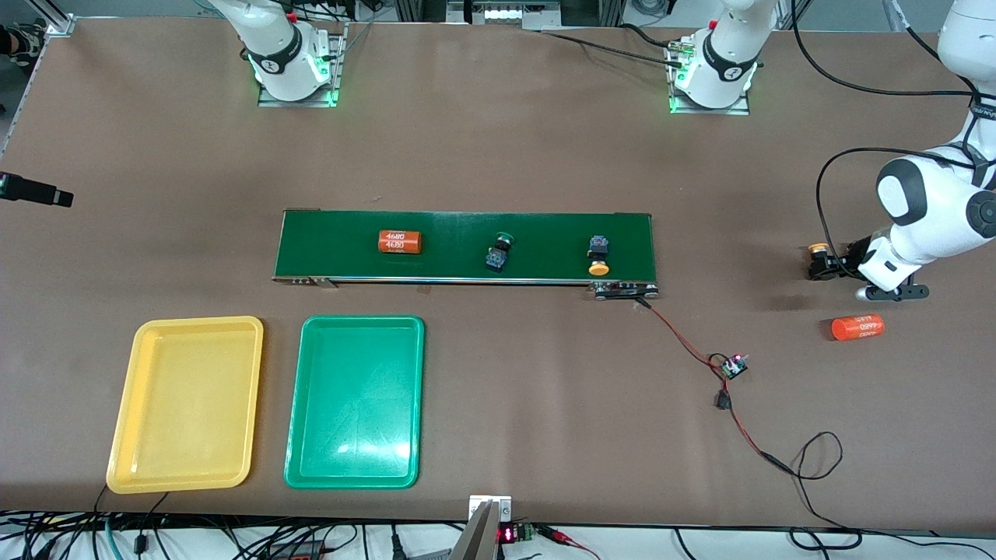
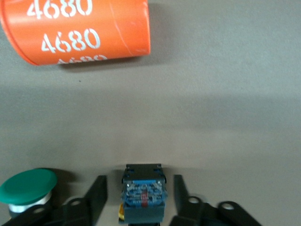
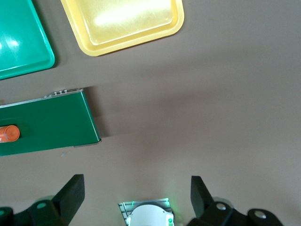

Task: Sort buttons by color to trays
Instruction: 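Carry the button to the conveyor while the right gripper reaches the belt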

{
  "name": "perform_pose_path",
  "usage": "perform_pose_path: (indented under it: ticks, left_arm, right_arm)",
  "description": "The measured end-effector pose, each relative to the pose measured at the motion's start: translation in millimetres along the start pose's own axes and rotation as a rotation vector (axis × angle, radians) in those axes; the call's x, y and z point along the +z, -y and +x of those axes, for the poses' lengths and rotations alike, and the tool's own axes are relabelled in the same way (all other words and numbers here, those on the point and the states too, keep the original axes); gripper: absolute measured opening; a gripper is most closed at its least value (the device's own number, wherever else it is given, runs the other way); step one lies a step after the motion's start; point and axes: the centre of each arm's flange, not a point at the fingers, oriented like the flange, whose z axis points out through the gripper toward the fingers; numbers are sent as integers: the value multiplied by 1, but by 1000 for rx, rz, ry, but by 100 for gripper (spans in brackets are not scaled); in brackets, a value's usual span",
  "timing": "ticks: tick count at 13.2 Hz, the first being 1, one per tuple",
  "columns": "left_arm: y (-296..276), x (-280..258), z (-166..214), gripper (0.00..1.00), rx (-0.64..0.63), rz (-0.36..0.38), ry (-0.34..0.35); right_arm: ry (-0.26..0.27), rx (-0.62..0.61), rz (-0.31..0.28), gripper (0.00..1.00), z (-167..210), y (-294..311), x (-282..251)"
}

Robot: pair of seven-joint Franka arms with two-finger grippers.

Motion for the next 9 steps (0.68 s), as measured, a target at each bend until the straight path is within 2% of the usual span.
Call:
perform_pose_path:
  ticks: [1, 2, 4, 9]
  left_arm:
    - [-1, -1, -2, 45, 8, 1, 2]
    - [-2, -1, -4, 41, 15, 2, 4]
    - [-4, -4, -6, 41, 31, 2, 11]
    - [-26, -37, -7, 41, 74, 2, 78]
  right_arm:
    - [9, -13, 1, 100, -1, 1, 0]
    - [13, -30, 2, 100, -3, 0, 1]
    - [4, -50, 6, 100, -10, 0, 4]
    - [-147, -55, 33, 100, -49, 0, 41]
